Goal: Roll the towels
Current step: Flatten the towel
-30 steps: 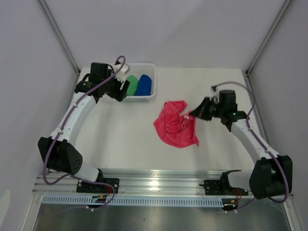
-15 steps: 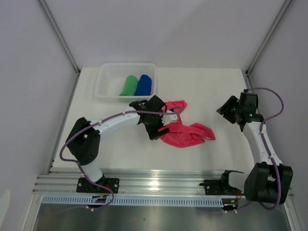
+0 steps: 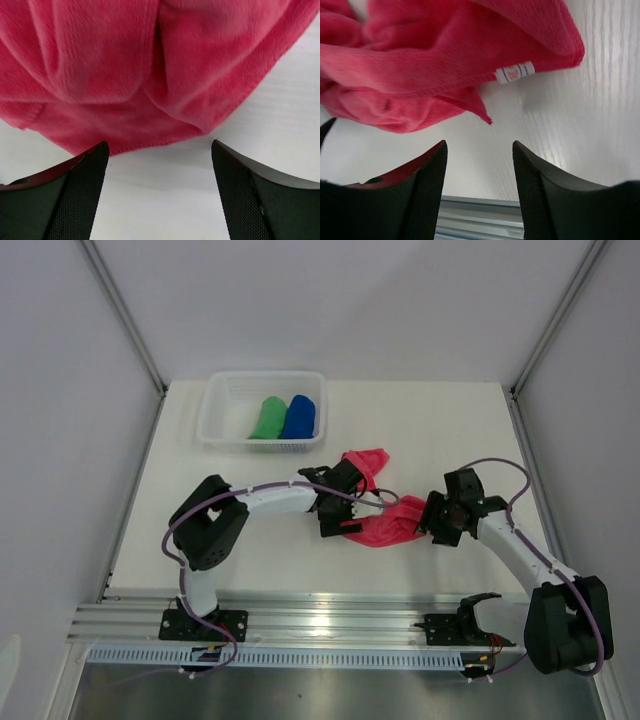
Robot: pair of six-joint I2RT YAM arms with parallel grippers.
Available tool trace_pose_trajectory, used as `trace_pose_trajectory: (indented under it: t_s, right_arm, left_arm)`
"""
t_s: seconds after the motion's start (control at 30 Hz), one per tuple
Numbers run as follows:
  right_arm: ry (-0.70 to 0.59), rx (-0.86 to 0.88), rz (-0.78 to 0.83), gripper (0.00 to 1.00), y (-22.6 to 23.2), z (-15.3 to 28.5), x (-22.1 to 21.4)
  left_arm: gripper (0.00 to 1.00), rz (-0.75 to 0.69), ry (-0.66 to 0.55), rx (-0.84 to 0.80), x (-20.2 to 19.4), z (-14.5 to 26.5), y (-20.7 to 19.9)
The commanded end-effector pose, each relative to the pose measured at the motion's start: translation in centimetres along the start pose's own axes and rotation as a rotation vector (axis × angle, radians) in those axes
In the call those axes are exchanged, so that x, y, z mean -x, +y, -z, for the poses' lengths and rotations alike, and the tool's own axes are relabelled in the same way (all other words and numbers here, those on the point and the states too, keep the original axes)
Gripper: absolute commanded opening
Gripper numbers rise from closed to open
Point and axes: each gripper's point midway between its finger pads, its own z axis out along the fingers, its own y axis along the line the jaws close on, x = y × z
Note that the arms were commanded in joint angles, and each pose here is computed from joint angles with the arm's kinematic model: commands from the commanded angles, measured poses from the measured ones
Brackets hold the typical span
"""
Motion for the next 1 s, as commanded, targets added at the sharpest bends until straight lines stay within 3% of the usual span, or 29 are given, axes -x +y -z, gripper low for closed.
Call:
trace_pose_trajectory:
  t_s: [0.0,0.17,0.27,0.37,0.4,0.47,0.5,0.53,0.63,0.77,0.8,0.97]
  right_arm:
    - [0.011,0.035,-0.088,0.58,0.4,-1.7,-0.8]
    - [-0.057,0.012,-0.105,0.60,-0.1,-3.8,0.7]
    - [-0.101,0.024,-0.077,0.59,0.3,-4.8,2.1]
    - [-0.092,0.046,-0.044,0.43,0.8,-5.7,2.5]
    - [-0.091,0.047,-0.028,0.32,0.9,-5.9,2.6]
    - [-0.097,0.060,-0.007,0.17,1.3,-5.8,3.1]
    - [-0.090,0.089,0.006,0.02,2.0,-5.6,3.2]
    - [-0.104,0.124,0.023,0.00,3.3,-4.9,4.2]
    - [-0.066,0.282,0.100,0.00,8.3,-2.4,5.1]
    - [-0.147,0.563,0.247,0.00,18.7,6.2,9.2]
    - [-0.206,0.660,0.285,0.00,21.9,10.3,11.1]
    - [-0.247,0.908,0.331,0.00,28.2,18.6,12.3]
  left_arm:
    - [0.85,-0.038,-0.044,-0.021,2.1,-0.1,0.6]
    - [0.77,-0.011,-0.024,-0.065,1.7,-0.8,-0.2]
    - [0.60,0.010,-0.023,-0.111,1.7,-1.1,-1.0]
    - [0.36,0.041,-0.042,-0.125,2.1,-0.7,-1.0]
    - [0.20,0.055,-0.048,-0.131,2.2,-0.6,-0.9]
    - [0.01,0.081,-0.050,-0.124,2.2,-0.3,-0.5]
    - [0.01,0.093,-0.047,-0.122,2.1,-0.1,-0.4]
    - [0.01,0.108,-0.042,-0.120,1.9,0.1,-0.2]
    - [0.01,0.200,-0.052,-0.099,1.4,2.1,1.4]
    - [0.01,0.364,-0.125,-0.048,-0.8,7.8,4.9]
    - [0.01,0.384,-0.172,-0.009,-0.8,10.4,5.7]
    - [0.01,0.443,-0.271,0.111,-3.7,19.9,7.4]
